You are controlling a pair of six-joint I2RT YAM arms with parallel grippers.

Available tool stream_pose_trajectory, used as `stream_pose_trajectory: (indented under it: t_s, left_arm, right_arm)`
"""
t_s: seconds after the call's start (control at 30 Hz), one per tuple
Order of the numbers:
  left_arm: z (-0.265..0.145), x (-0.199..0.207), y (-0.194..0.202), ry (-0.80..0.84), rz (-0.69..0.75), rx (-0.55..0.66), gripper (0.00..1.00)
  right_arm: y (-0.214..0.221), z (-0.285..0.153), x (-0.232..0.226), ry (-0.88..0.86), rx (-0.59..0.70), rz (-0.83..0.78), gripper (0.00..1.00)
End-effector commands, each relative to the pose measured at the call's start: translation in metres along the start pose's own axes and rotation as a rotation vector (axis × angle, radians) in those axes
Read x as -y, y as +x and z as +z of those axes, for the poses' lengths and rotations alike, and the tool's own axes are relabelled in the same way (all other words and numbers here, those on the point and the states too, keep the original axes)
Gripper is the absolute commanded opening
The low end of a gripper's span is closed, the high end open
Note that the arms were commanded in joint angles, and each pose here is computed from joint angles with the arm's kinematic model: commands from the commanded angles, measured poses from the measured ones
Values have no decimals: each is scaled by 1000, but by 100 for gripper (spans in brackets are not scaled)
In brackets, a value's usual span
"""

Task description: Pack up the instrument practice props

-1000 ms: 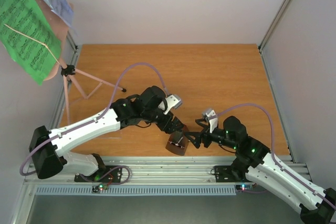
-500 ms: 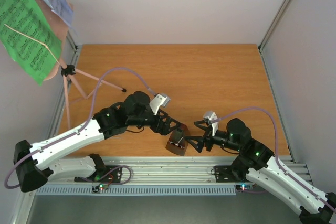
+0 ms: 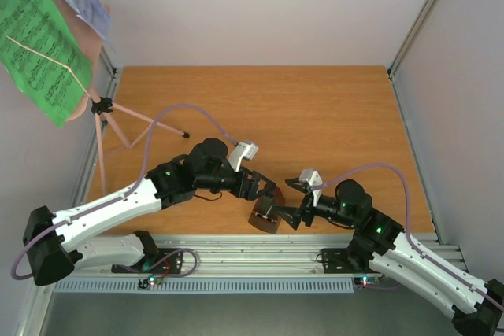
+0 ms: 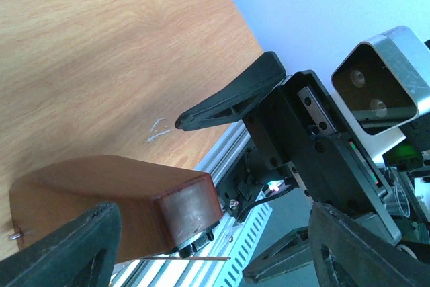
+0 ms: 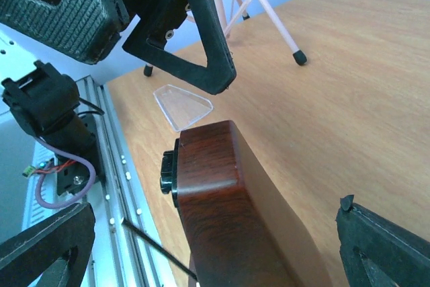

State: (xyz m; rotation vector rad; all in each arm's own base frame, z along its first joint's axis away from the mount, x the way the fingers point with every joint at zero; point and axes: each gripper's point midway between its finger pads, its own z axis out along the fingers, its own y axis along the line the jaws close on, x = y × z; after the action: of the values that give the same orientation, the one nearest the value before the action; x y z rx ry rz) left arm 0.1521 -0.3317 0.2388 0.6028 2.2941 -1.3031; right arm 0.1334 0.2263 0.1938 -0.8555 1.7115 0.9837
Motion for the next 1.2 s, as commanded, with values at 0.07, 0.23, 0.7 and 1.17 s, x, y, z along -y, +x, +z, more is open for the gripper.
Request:
stream_pose_trajectory:
  t_s: [0.07, 0.23, 0.7, 1.17]
  left_arm:
    - [5, 10, -9, 51, -9, 32, 79]
    - [10, 8, -10, 44, -17, 18, 79]
    - [22, 7, -7, 58, -34, -14, 71]
    - [22, 8, -8, 60, -31, -17, 69]
  right_arm:
    - [-8, 10, -3, -28, 38, -101, 99]
    - [-4, 19, 2, -18, 24, -105, 98]
    - [6, 31, 11, 7, 18, -87, 98]
    - [12, 26, 28, 102, 33, -52, 98]
